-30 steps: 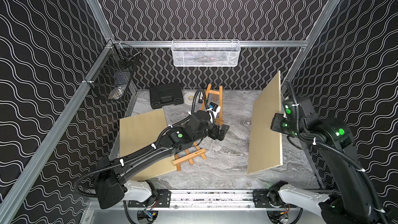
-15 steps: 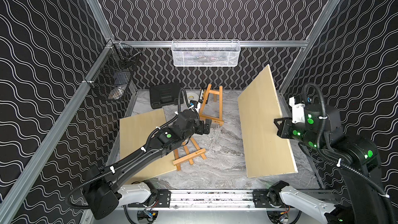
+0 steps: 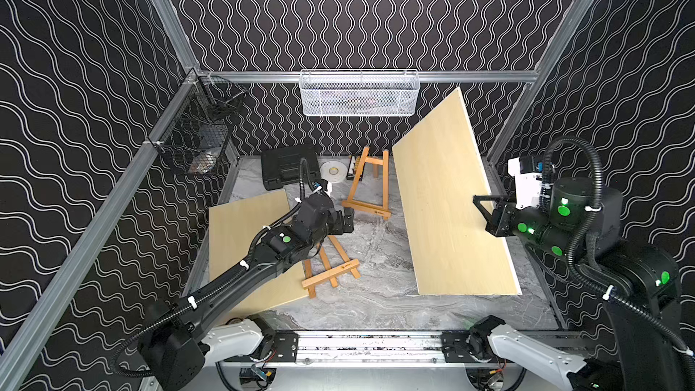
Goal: Assemble the easel
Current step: Pick up the drawing board from the center of the board, then adjust the easel at the center of the board.
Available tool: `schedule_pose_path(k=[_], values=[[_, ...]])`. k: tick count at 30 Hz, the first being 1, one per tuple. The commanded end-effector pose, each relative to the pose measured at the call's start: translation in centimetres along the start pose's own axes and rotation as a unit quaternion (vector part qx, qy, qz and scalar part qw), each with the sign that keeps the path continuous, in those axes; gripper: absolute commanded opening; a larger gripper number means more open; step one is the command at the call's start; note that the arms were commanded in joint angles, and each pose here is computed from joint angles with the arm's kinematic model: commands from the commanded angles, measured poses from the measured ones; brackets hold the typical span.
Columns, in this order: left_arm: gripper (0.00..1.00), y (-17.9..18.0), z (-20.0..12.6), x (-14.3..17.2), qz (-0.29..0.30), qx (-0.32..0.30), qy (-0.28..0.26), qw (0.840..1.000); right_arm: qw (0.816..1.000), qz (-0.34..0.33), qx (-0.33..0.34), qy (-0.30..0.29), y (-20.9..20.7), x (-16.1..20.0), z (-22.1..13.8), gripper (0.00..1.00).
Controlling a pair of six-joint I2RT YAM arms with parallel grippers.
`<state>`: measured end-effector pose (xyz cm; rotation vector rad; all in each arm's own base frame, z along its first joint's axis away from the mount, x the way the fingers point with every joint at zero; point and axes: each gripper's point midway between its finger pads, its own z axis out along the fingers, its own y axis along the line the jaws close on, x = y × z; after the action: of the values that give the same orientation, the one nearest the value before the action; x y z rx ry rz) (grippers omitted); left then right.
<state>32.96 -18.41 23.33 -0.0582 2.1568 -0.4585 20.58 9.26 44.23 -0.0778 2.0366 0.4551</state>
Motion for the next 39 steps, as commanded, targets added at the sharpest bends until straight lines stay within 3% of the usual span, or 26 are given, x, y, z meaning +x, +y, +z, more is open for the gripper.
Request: schedule_pose_path(k=[1, 8, 23, 34, 39], values=[[0.99, 0.3, 0.2, -0.3, -0.024, 0.001, -0.005, 1.000, 0.988, -0.009, -0.071, -0.139, 3.3, -7.0, -1.5, 0.00], [0.98, 0.9, 1.0, 0.0, -0.045, 0.000, 0.001, 0.999, 0.979, -0.054, -0.140, -0.135, 6.7, -8.3, 1.2, 0.00], [0.90, 2.3, 3.6, 0.7, -0.098, -0.001, 0.013, 0.995, 0.963, -0.191, -0.161, -0.098, 9.0, -8.3, 8.6, 0.00], [0.81, 1.9, 7.8, 2.1, -0.185, 0.023, 0.021, 0.982, 0.946, -0.276, -0.165, -0.051, 8.5, -8.0, 12.3, 0.00], [0.79, 2.0, 10.0, 3.4, -0.252, 0.023, 0.032, 0.967, 0.941, -0.296, -0.160, -0.036, 7.8, -8.0, 13.9, 0.00]])
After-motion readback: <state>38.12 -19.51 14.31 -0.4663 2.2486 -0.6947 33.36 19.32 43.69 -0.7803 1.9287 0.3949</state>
